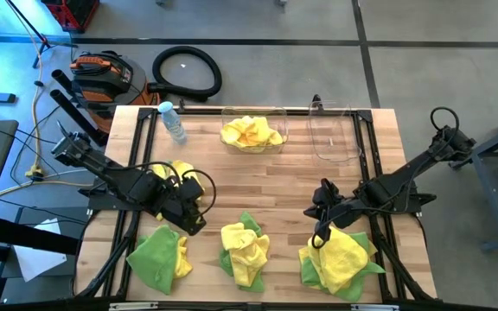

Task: Sort microfiber towel by color & place in baskets
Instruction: Put the bottom left green microfiber cloth into the right transparent bin

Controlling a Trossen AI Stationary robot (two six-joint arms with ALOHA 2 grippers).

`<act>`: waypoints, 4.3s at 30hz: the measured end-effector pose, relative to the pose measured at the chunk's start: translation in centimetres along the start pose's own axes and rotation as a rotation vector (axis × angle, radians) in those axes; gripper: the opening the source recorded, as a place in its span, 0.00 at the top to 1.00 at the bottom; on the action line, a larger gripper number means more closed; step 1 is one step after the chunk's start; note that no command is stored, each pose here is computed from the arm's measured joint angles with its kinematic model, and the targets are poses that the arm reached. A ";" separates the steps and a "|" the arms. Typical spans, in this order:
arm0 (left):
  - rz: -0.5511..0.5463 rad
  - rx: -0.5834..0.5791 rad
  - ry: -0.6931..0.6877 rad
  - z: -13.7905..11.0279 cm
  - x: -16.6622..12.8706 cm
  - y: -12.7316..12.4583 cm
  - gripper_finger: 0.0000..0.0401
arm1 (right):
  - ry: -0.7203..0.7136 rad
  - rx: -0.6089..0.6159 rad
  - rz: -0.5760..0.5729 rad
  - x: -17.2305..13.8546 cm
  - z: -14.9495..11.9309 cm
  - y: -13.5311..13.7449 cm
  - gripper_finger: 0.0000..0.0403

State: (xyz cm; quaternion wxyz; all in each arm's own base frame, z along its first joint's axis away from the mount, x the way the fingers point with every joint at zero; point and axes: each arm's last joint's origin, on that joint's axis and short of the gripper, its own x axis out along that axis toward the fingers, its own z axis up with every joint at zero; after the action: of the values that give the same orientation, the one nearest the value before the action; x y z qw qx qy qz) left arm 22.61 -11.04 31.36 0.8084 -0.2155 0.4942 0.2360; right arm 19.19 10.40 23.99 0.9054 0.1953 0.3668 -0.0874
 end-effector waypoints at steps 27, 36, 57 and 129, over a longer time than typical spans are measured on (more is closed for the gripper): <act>0.276 -0.208 0.468 -8.9 2.6 -3.9 0.68 | 0.018 -0.006 0.019 0.0 -0.1 0.1 1.00; 0.344 -0.128 0.501 -11.3 3.7 -4.9 0.68 | 0.017 -0.007 0.018 0.0 0.0 0.1 1.00; 0.355 -0.058 0.583 -13.6 8.3 -3.9 0.89 | 0.011 -0.006 0.014 0.0 0.0 0.1 1.00; 0.556 -0.148 0.671 -12.5 5.4 -3.0 0.83 | -0.016 -0.033 -0.013 0.0 0.1 0.0 1.00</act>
State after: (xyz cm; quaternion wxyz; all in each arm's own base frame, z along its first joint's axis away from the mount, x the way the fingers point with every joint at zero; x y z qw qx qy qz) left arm 17.82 -19.75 21.59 0.4914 -0.1967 0.7502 0.3962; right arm 19.22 10.37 24.03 0.9107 0.1773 0.3624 -0.0887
